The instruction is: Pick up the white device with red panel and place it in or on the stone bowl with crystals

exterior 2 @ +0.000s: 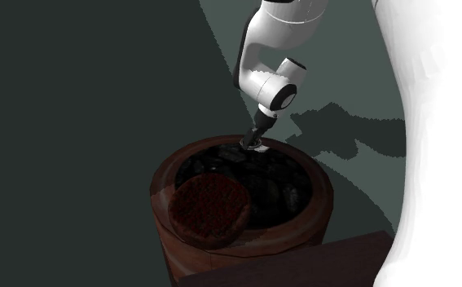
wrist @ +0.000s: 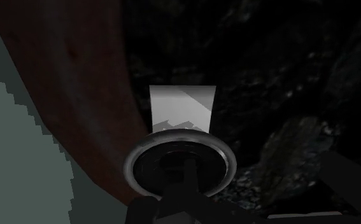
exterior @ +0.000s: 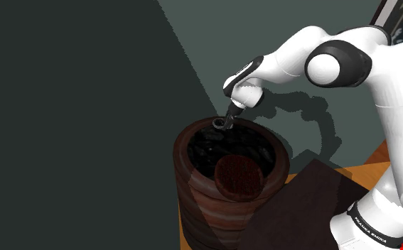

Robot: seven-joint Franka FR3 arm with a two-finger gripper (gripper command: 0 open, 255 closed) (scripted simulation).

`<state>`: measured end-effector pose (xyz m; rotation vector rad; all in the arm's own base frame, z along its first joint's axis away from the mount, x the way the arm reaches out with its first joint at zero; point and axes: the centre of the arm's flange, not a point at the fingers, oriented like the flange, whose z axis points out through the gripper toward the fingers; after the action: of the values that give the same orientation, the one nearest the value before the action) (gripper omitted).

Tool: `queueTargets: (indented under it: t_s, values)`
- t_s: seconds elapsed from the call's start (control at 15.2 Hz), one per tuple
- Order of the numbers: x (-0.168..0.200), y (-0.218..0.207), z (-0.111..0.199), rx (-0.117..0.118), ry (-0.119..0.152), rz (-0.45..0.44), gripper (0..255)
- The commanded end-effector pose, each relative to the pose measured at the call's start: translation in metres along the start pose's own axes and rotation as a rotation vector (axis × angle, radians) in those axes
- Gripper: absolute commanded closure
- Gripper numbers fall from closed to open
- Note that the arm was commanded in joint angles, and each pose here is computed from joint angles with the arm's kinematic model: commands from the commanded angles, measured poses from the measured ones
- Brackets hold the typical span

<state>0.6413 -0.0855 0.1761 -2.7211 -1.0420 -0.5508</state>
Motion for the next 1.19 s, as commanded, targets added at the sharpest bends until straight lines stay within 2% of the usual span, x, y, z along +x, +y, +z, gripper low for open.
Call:
queueTargets:
  t_s: [0.0, 0.13, 0.2, 0.79, 0.86, 1.12]
  values:
    - [0.000, 0.000, 0.000, 0.000, 0.000, 0.000, 0]
    - [0.000, 0.000, 0.000, 0.000, 0.000, 0.000, 0]
    - [0.000, 0.000, 0.000, 0.000, 0.000, 0.000, 255]
    - [0.000, 0.000, 0.000, 0.000, 0.000, 0.000, 255]
    - [0.000, 0.000, 0.000, 0.000, 0.000, 0.000, 0]
    - [-0.007, 0.026, -0.015, -0.098, -0.139, 0.084, 0]
